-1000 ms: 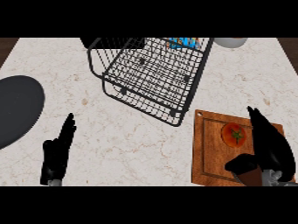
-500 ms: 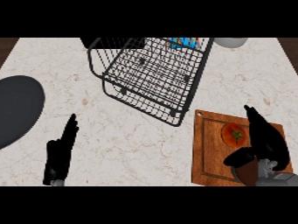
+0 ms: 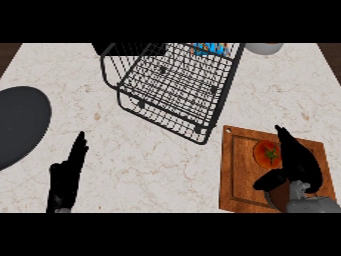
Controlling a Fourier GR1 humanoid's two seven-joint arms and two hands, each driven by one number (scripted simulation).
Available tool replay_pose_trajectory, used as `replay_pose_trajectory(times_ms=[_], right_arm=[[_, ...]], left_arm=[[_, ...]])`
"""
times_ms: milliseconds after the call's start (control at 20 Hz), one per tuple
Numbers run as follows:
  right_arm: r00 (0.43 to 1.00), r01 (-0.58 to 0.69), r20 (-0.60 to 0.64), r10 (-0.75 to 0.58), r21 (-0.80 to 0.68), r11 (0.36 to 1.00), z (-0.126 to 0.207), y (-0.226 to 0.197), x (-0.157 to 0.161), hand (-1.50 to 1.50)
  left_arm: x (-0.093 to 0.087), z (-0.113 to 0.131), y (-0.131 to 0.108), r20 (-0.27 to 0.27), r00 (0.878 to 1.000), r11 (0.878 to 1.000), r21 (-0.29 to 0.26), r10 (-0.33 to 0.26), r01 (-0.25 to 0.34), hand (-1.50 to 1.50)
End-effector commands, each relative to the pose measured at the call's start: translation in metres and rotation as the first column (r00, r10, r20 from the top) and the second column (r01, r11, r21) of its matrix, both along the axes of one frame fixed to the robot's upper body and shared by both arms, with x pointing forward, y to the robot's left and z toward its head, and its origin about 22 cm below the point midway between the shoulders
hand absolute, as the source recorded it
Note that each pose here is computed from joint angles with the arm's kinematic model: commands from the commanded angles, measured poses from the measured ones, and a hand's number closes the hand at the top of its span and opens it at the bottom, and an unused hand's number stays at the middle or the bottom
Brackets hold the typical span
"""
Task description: Pick the tomato from the cutting board and place it in the tiered basket
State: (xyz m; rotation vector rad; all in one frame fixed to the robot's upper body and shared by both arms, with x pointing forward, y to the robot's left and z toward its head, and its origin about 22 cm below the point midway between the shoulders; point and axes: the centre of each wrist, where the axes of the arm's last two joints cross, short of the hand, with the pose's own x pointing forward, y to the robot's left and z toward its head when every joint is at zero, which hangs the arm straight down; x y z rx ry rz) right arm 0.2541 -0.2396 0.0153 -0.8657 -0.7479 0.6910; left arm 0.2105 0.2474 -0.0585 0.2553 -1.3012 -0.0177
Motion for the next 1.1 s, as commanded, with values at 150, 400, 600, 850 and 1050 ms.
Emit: replay_pose_trajectory(times_ms=[150,400,600,850,1050], right_arm=[[0.999,-0.023,0.028,0.022,0.008,1.000,-0.028,0.006,0.011,1.50],[0.993,-0.082,0.083,0.080,0.015,0.997,-0.029,-0.011,0.018,1.50],[0.985,-0.131,0.099,0.145,-0.129,0.983,-0.037,-0.005,0.011,1.50],[0.960,-0.071,0.261,0.101,-0.123,0.990,-0.027,0.014,0.020,1.50],[0.969,-0.191,0.124,0.212,-0.160,0.969,0.005,0.053,0.003,1.50]], left_arm=[[0.006,0.013,-0.002,0.006,1.000,1.000,-0.004,0.012,-0.012,0.00],[-0.007,0.004,-0.007,0.012,1.000,1.000,0.000,-0.010,0.010,0.00],[-0.021,0.016,0.018,-0.005,1.000,1.000,-0.005,-0.024,0.024,0.00],[-0.013,-0.001,0.001,-0.003,1.000,1.000,0.002,-0.011,0.011,0.00],[0.005,-0.008,-0.010,-0.014,1.000,1.000,-0.005,-0.011,0.011,0.00]])
